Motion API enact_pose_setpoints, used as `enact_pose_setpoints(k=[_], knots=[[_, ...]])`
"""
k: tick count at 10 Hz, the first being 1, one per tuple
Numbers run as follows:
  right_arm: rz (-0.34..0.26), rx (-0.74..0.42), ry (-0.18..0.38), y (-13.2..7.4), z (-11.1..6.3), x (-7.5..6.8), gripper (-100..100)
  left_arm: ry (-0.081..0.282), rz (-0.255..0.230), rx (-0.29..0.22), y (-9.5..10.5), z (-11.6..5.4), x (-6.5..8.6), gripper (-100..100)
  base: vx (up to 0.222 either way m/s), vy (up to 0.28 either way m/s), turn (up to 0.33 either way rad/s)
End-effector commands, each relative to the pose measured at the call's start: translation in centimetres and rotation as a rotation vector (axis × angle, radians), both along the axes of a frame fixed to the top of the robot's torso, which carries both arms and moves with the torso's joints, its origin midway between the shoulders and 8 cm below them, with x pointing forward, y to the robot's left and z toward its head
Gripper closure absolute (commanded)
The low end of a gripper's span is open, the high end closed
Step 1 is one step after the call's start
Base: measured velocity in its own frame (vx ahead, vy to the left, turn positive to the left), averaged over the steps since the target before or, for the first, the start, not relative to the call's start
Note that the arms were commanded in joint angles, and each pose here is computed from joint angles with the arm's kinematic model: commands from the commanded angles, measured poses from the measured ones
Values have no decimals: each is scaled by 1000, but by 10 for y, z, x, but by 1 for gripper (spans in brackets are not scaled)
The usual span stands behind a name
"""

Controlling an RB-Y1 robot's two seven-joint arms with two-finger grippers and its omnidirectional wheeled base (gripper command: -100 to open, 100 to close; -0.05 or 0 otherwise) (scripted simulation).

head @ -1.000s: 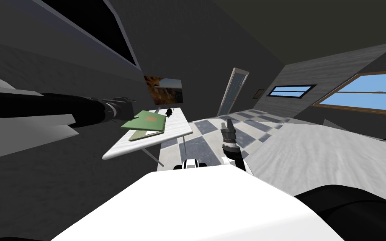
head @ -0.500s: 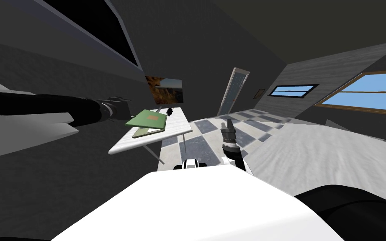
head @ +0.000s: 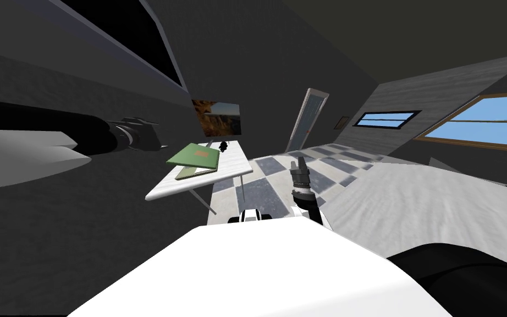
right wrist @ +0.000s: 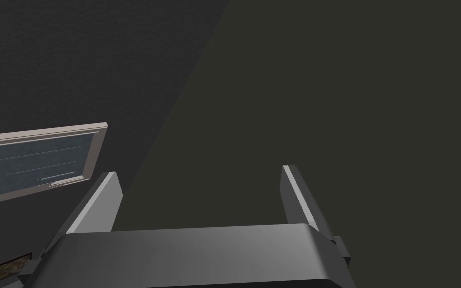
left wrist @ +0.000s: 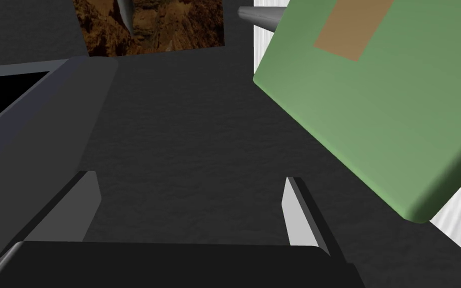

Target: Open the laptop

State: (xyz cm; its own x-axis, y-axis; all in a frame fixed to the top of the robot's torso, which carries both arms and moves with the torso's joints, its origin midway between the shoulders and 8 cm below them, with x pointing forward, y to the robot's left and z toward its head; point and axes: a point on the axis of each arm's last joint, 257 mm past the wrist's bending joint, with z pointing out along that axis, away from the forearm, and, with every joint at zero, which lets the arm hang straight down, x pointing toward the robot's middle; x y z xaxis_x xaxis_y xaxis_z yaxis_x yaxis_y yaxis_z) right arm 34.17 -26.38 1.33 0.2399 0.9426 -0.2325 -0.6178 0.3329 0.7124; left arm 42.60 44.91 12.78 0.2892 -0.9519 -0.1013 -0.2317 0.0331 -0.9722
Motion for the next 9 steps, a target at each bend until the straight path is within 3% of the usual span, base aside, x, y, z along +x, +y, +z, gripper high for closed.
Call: enact_pose_setpoints(k=[1, 2, 5, 6, 7, 9], knots=[[0, 0, 0, 0, 0, 0, 0, -8, 45, -43, 38, -8, 2, -100, -58, -16, -16], [0, 0, 0, 0, 0, 0, 0, -2, 51, -33, 44, -8, 5, -100, -10, -6, 1], [0, 0, 0, 0, 0, 0, 0, -78, 84, -58, 64, 26, 9, -100, 8, 1, 6], [0, 0, 0, 0, 0, 0, 0, -83, 83, -59, 63, 29, 9, -100, 0, 0, 0], [0, 0, 0, 0, 0, 0, 0, -98, 82, -68, 80, 22, 11, -100, -96, -15, 53], [0, 0, 0, 0, 0, 0, 0, -87, 110, -91, 101, 10, 14, -100, -92, -27, 4]])
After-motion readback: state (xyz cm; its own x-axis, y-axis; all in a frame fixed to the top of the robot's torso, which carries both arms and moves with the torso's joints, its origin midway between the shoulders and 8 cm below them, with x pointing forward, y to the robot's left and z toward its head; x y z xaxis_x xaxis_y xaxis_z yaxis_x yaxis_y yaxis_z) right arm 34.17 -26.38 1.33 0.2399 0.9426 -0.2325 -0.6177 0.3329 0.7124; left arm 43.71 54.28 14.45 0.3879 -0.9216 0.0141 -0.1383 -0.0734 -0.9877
